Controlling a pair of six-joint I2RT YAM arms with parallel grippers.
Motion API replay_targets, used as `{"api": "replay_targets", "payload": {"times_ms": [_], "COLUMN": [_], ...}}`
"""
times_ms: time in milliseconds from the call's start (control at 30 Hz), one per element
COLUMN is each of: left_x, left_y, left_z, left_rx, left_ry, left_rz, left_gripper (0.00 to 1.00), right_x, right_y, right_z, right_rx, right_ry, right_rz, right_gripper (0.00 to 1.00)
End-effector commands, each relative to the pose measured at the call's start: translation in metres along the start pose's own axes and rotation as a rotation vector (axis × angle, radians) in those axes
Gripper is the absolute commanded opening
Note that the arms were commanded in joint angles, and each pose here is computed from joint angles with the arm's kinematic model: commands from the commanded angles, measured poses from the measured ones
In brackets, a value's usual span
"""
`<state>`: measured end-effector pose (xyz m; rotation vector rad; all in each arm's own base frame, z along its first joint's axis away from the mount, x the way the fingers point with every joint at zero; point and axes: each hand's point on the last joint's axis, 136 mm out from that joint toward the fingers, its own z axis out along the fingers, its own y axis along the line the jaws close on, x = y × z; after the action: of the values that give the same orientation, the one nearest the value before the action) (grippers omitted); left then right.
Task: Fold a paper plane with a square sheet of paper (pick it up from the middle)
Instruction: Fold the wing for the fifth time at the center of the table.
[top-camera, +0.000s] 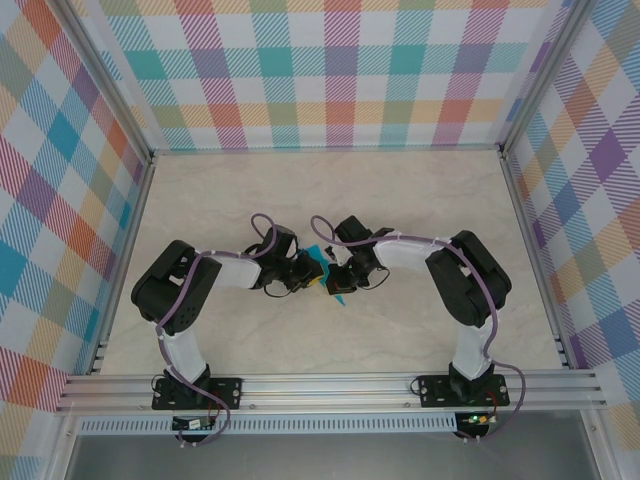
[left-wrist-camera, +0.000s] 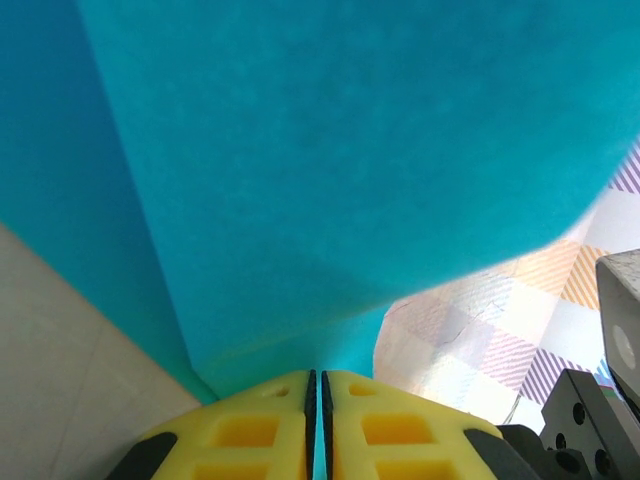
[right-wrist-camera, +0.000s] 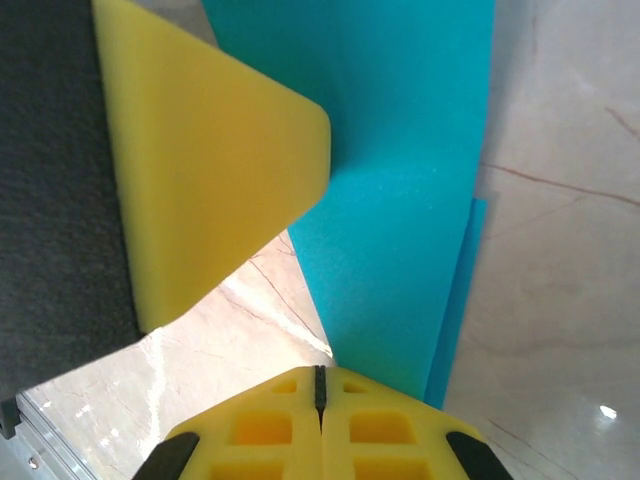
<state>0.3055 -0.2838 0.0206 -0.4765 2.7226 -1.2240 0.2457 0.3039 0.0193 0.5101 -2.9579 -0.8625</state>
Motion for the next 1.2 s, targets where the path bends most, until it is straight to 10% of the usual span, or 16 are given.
{"api": "replay_targets", "payload": {"times_ms": [0,1167], "left_x": [0.002,0.004], "left_y": [0.044,0.057], "left_z": [0.009,0.011], "left_rx": [-0.163,-0.217], "left_ry": [-0.019,-0.003], "left_rz": [-0.046,-0.071], "left_gripper": [0.12,0.12], "right_x": [0.011,0.055], "right_y": [-0.012,-0.025], "right_z": [0.006,-0.004], "right_rx": [0.037,-0.143], "right_ry": [0.045,0.051], "right_rz": [0.020,0.046], "right_gripper": [0.00,0.00]}}
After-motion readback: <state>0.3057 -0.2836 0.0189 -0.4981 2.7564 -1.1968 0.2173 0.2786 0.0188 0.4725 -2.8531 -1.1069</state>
